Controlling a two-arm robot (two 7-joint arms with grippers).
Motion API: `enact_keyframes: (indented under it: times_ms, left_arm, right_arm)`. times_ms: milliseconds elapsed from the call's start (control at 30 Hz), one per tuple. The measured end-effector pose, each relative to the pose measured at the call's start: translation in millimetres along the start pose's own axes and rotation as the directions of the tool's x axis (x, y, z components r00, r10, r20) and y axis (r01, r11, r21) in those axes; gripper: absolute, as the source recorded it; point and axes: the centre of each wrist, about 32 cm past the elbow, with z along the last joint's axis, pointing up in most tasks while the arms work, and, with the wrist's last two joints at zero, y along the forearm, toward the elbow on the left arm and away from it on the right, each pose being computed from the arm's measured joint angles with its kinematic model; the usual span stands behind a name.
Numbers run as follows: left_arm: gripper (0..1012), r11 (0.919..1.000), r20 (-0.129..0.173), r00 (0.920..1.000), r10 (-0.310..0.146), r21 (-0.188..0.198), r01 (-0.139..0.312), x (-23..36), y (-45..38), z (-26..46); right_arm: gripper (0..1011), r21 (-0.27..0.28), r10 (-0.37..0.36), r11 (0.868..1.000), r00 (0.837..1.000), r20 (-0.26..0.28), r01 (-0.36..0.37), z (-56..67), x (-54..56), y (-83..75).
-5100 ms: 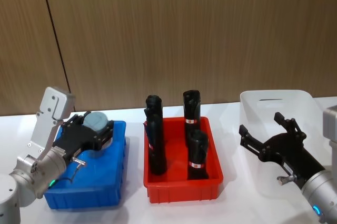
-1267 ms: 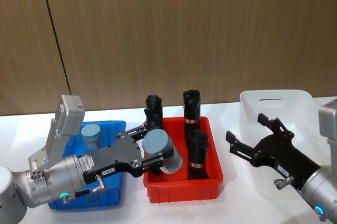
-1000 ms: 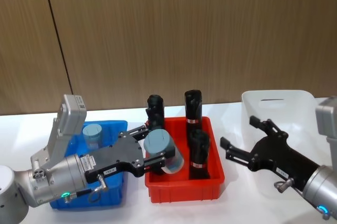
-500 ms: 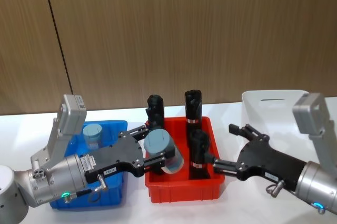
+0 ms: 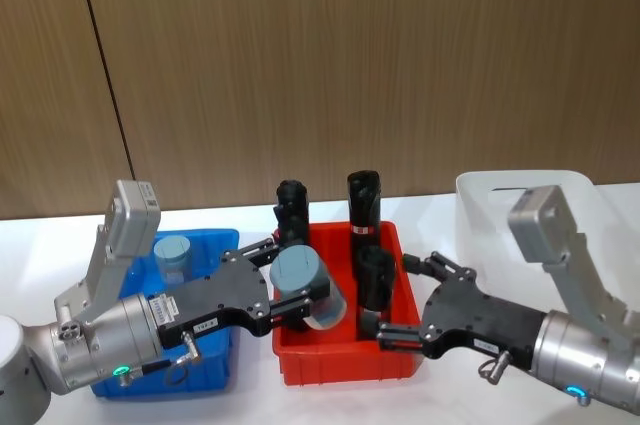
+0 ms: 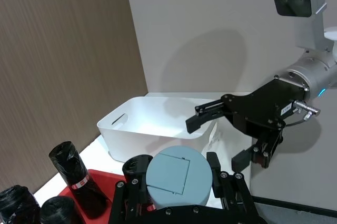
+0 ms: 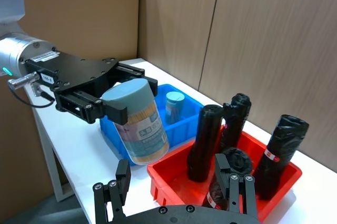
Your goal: Pick the cotton swabs from the blue box and place them into the white box.
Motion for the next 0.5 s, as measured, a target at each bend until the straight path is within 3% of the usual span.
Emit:
enact_keyframes:
  times_ms: [500]
  left_arm:
    - [669, 1.0, 0.0, 1.0, 0.0, 0.0, 0.0, 0.0, 0.0, 0.0]
  right_arm:
    - [1002, -0.03, 0.059, 0.998, 0.998, 0.024, -0.058, -3.7, -2.3, 19.1]
